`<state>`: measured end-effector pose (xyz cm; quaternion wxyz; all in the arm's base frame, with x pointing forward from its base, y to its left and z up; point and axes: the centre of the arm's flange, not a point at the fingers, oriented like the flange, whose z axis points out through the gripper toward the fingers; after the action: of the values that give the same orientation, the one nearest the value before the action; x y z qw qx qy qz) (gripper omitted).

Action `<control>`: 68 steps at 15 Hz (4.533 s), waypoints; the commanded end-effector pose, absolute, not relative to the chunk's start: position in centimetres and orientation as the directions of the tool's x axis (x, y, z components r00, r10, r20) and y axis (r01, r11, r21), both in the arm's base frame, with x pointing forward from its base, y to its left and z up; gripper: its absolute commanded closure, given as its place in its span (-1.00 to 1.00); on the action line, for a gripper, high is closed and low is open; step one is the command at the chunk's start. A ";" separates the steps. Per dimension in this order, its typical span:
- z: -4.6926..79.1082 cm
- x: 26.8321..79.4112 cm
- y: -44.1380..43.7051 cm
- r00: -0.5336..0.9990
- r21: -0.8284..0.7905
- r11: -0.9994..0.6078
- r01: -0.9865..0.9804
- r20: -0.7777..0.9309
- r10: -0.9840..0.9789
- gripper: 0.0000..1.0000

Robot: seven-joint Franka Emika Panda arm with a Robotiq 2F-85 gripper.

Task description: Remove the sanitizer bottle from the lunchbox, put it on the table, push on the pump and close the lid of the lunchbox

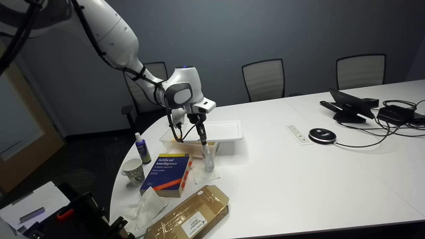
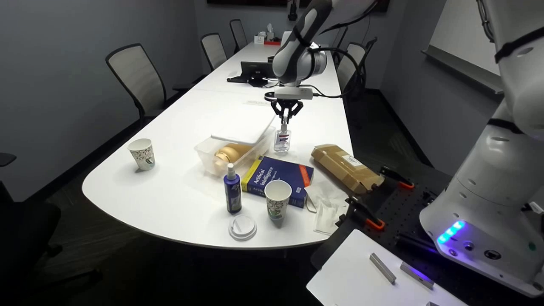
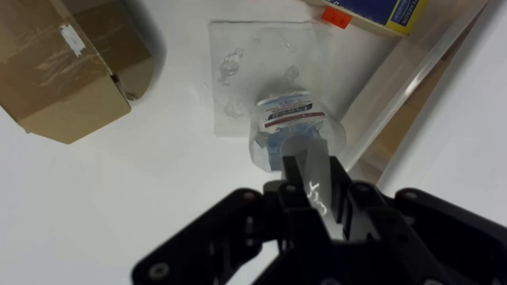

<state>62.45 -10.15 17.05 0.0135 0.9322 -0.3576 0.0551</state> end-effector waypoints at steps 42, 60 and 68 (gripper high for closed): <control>20.7 65.0 -9.1 0.777 0.057 -0.775 -0.630 0.045 -0.628 1.00; 17.5 65.0 -9.7 0.779 0.035 -0.778 -0.628 0.025 -0.627 1.00; 16.1 64.2 -10.0 0.783 0.043 -0.783 -0.621 0.004 -0.621 1.00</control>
<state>64.69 -9.79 17.87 0.0314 0.9433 -0.3304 0.0004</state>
